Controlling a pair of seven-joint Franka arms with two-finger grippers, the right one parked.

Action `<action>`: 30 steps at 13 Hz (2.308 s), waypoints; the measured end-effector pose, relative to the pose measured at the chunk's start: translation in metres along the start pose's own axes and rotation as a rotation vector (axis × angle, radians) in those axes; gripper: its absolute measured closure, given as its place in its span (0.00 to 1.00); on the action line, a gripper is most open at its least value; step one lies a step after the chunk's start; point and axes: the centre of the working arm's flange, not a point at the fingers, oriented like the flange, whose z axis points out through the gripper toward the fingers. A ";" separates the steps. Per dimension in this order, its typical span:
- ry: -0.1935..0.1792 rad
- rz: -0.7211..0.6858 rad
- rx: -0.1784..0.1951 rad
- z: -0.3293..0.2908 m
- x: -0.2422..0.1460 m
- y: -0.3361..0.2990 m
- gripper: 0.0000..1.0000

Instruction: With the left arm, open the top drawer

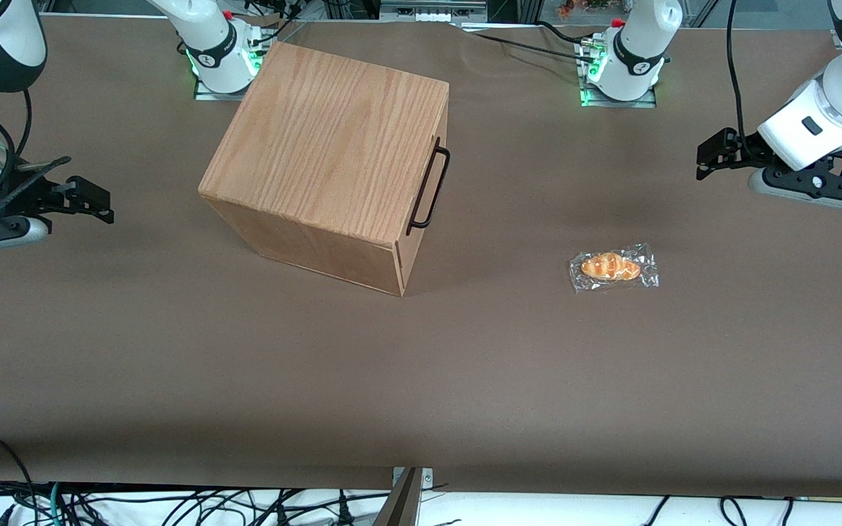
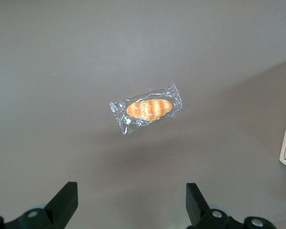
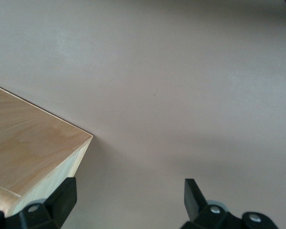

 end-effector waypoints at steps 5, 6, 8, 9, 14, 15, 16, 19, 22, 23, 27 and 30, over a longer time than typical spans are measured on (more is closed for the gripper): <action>0.000 0.000 0.000 0.000 0.000 0.000 0.00; 0.000 0.000 0.000 0.000 0.000 0.000 0.00; 0.000 0.000 0.000 0.000 0.000 0.000 0.00; 0.000 0.000 0.000 0.000 0.000 0.000 0.00; 0.000 0.000 0.000 0.000 0.000 0.000 0.00; -0.001 0.001 0.000 0.000 0.000 0.000 0.00; -0.004 0.002 0.000 0.002 0.001 0.001 0.00; -0.012 0.004 -0.001 0.006 0.003 0.002 0.00; -0.015 0.005 -0.001 0.007 0.004 0.003 0.00; -0.017 0.008 -0.001 0.008 0.005 0.004 0.00; -0.030 0.067 -0.012 0.014 0.008 0.038 0.00; -0.042 0.163 -0.089 0.020 0.011 0.104 0.00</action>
